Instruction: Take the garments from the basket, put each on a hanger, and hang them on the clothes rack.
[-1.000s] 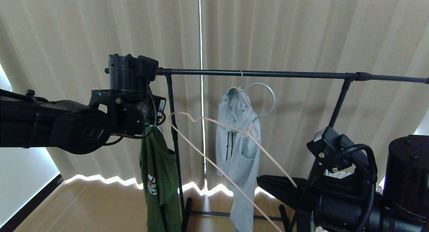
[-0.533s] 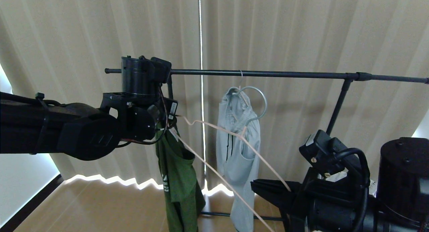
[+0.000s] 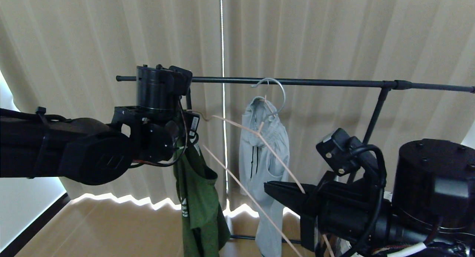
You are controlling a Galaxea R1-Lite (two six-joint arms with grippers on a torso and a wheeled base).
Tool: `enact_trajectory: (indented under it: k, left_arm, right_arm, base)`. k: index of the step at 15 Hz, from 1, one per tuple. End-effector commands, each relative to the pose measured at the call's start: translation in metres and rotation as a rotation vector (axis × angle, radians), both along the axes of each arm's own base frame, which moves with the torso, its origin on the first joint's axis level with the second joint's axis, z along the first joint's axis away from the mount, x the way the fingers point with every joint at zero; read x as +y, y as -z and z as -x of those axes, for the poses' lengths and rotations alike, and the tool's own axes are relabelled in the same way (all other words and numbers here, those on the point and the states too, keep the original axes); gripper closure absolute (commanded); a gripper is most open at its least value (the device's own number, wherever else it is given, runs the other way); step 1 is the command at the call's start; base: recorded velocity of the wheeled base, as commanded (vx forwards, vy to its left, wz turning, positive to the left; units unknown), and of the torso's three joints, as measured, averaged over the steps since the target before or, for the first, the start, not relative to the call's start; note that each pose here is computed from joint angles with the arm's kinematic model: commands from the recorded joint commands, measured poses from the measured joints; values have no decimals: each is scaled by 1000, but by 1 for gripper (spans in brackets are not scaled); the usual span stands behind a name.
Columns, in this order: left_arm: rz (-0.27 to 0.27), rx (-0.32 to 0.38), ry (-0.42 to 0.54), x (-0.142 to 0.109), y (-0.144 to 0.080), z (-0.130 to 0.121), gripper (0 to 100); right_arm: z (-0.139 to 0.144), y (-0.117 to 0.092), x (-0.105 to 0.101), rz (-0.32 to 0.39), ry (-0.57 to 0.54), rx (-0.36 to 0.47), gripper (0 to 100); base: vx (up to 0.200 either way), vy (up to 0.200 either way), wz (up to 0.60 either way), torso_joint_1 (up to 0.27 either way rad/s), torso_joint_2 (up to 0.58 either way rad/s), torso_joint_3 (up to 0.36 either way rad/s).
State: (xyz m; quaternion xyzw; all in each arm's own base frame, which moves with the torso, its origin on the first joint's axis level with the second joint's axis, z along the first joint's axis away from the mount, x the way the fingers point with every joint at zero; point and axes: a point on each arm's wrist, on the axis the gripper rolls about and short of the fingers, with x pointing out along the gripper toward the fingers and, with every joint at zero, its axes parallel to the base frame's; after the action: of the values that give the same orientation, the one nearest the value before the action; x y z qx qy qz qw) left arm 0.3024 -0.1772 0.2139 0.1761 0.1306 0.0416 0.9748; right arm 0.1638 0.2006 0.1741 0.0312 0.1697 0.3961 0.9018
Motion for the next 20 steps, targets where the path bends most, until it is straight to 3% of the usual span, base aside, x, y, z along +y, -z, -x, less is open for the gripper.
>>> enact_trajectory:
  k: [1,7,11,17,20]
  left_arm:
    - [3,-4,13,0,-3,8,100]
    - [-4,-10,-47,20,-6,-2,100]
    - [-14,10,-50,18,3,-7,100]
    - [-45,8,-20,14,0,-5,100]
    - [-31,11,71,8,-4,3,100]
  right_arm:
    - [-15,15,12,31,14,25,100]
    - [-11,16,8,34,12,32,100]
    - [-6,15,6,28,-6,29,100]
    - [-4,13,7,14,-52,36,100]
    - [-6,12,9,12,-52,34,100]
  base:
    - [0,0,0,0,0,0]
    - [0,0,0,0,0,0]
    - [0,0,0,0,0,0]
    - [0,0,0,0,0,0]
    - [0,0,0,0,0,0]
